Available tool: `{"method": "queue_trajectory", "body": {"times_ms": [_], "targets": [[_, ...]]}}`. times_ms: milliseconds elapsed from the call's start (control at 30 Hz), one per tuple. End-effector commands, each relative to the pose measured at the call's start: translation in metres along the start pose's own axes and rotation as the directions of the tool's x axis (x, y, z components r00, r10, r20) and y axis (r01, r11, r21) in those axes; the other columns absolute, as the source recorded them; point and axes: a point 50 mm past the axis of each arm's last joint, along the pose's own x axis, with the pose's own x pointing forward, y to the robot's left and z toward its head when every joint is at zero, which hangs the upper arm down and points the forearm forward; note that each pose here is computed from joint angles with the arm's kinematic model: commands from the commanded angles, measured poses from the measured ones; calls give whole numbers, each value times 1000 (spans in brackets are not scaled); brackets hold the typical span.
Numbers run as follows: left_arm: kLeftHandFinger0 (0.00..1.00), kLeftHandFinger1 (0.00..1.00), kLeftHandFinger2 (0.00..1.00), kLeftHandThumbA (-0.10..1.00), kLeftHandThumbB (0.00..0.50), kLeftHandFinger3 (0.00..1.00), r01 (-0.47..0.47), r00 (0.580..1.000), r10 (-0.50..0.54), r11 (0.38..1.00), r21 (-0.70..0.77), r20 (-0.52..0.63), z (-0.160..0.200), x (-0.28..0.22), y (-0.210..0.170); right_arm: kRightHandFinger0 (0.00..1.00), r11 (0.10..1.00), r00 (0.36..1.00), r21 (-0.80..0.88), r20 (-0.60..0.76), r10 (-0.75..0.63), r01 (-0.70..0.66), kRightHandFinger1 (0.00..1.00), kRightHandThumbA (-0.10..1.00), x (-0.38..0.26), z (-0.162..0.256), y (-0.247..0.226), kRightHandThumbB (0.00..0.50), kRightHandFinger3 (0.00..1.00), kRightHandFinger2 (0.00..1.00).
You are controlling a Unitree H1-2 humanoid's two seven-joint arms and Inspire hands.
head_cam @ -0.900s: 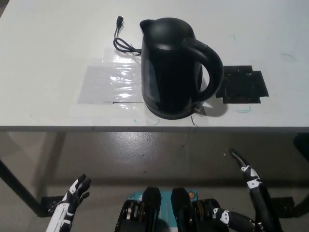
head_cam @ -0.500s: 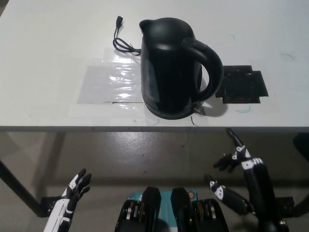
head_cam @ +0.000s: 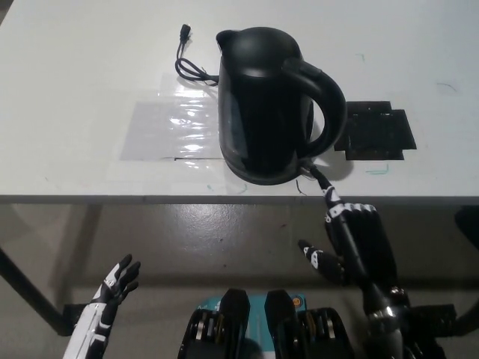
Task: A kettle is kept at the center of the table close to the robot and the robot uses its right index finger to press downwards on the transparent start boiling button
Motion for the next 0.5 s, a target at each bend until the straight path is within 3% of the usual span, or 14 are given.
{"method": "queue_trajectory", "body": {"times_ms": [0,467], "targets": [[1000,1000,1000,1000,270,1000,17,998,-18,1000,21,67,12,3,9,0,993,996,-115,-87,20,-30,0,893,19,0,1,277,1000,0],[1000,1000,1000,1000,256,1000,23,997,-25,999,28,69,10,2,10,0,983,985,-162,-161,63,-89,0,942,29,-19,16,278,1000,0]]}}
